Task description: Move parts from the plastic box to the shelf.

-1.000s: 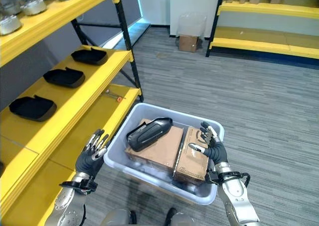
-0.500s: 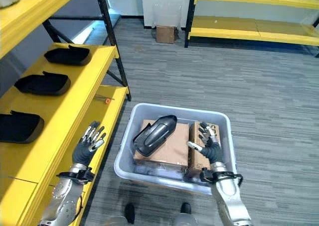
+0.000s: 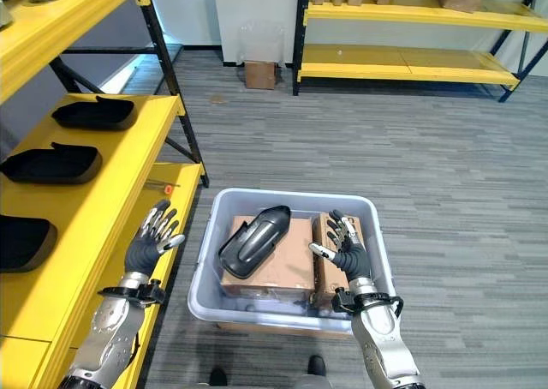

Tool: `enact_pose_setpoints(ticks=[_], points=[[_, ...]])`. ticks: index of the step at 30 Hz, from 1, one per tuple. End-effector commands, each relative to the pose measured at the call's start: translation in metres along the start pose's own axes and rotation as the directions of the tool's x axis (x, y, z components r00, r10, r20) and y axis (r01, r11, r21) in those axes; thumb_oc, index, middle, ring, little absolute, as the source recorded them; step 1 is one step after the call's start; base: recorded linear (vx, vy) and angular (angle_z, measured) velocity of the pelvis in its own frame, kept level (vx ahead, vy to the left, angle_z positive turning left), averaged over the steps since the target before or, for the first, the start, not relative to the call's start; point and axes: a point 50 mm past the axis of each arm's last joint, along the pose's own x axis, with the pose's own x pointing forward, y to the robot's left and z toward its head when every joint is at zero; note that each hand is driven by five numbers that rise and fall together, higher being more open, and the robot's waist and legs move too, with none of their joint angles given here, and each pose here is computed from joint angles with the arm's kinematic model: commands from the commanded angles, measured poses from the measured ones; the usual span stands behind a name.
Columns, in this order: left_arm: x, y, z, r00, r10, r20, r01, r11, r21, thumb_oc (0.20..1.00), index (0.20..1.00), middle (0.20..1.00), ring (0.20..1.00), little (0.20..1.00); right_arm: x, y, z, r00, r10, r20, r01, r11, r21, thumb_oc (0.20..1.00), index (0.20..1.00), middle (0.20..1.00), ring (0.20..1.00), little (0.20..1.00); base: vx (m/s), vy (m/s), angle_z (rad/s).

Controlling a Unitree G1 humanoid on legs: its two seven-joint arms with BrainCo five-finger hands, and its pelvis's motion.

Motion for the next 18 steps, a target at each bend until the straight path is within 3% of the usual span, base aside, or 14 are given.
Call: enact_pose_setpoints(ticks=[1,6,9,18], points=[[0.033,-0.009,0.053,0.958,-0.060,0.279,0.023,0.991,0.134,1.000,1.000,1.000,1.000,1.000,0.020,0.009,0.046,0.972,0.042,0.233,-0.038,0.999,-0.022,1.000,1.000,1.000,1.000,1.000,-0.14,-0.082,0.00],[0.049,-0.018,0.073,0.921,-0.060,0.386,-0.031,0.974,0.226,1.000,1.000,1.000,1.000,1.000,0.029,0.016,0.067,0.943,0.070,0.327,-0.056,0.997,-0.052,1.000,1.000,1.000,1.000,1.000,-0.10,-0.041,-0.09],[0.064,-0.023,0.089,0.873,-0.047,0.485,-0.134,0.934,0.332,1.000,1.000,1.000,1.000,1.000,0.034,0.020,0.080,0.920,0.071,0.386,-0.045,0.996,-0.075,1.000,1.000,1.000,1.000,1.000,-0.06,-0.020,-0.18],[0.082,-0.020,0.106,0.806,0.019,0.591,-0.332,0.841,0.427,1.000,1.000,1.000,1.000,1.000,0.036,0.025,0.096,0.881,0.062,0.470,-0.037,0.997,-0.061,1.000,1.000,1.000,1.000,1.000,-0.03,-0.026,-0.20]])
